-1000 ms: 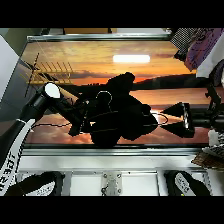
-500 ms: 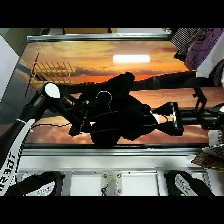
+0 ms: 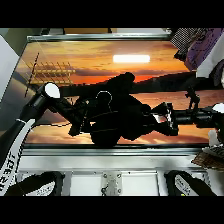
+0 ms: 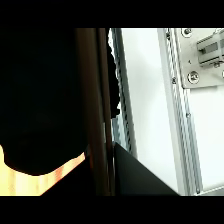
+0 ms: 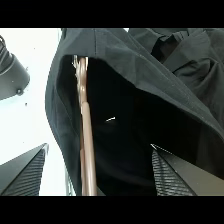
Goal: Fold the clothes and pants, and hang the long-sleeved shirts on hangers.
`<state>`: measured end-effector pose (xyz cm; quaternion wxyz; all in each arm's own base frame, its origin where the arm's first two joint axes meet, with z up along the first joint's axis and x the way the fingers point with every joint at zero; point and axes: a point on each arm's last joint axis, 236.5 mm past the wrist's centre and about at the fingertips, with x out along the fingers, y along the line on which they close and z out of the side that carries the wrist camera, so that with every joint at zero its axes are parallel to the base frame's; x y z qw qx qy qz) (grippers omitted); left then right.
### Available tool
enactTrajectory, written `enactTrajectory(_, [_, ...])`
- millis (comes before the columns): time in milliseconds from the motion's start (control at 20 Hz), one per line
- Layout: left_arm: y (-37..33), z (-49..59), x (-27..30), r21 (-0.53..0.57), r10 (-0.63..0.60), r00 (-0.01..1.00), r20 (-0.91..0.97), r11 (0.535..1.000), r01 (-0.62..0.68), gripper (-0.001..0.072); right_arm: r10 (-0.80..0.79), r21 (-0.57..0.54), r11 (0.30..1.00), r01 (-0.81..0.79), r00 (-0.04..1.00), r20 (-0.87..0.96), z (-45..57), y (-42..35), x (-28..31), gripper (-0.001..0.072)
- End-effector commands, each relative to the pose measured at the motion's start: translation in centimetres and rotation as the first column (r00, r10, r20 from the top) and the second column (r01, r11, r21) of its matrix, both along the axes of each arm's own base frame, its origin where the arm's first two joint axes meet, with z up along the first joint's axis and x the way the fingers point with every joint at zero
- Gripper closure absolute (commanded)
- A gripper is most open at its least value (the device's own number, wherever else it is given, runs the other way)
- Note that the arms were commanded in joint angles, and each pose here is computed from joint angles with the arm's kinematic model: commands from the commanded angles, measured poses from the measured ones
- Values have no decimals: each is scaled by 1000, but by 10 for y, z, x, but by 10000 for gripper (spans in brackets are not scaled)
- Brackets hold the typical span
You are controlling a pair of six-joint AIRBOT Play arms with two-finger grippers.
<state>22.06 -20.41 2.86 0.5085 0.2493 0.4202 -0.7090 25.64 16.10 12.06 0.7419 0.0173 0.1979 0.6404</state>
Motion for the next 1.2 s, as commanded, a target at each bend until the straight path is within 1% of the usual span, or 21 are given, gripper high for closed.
enactTrajectory(0, [0, 0, 1, 0, 1, 1000, 1, 1000, -1, 698, 1, 0, 1000, -1, 1000, -2, -1, 1, 0, -4])
enactTrajectory(350, [0, 0, 1, 0, 1, 1000, 1, 1000, -1, 698, 4, 0, 1000, -4, 1000, -3, -1, 1, -1, -5])
enactTrajectory(550, [0, 0, 1, -1, 2, 1000, 2, 1000, -2, 698, 35, -5, 999, -35, 999, 0, -2, 12, -5, -4])
enactTrajectory(1150, [0, 0, 1, 0, 3, 1000, 3, 1000, -3, 698, 19, -11, 1000, -19, 1000, 6, -3, 12, -1, -4])
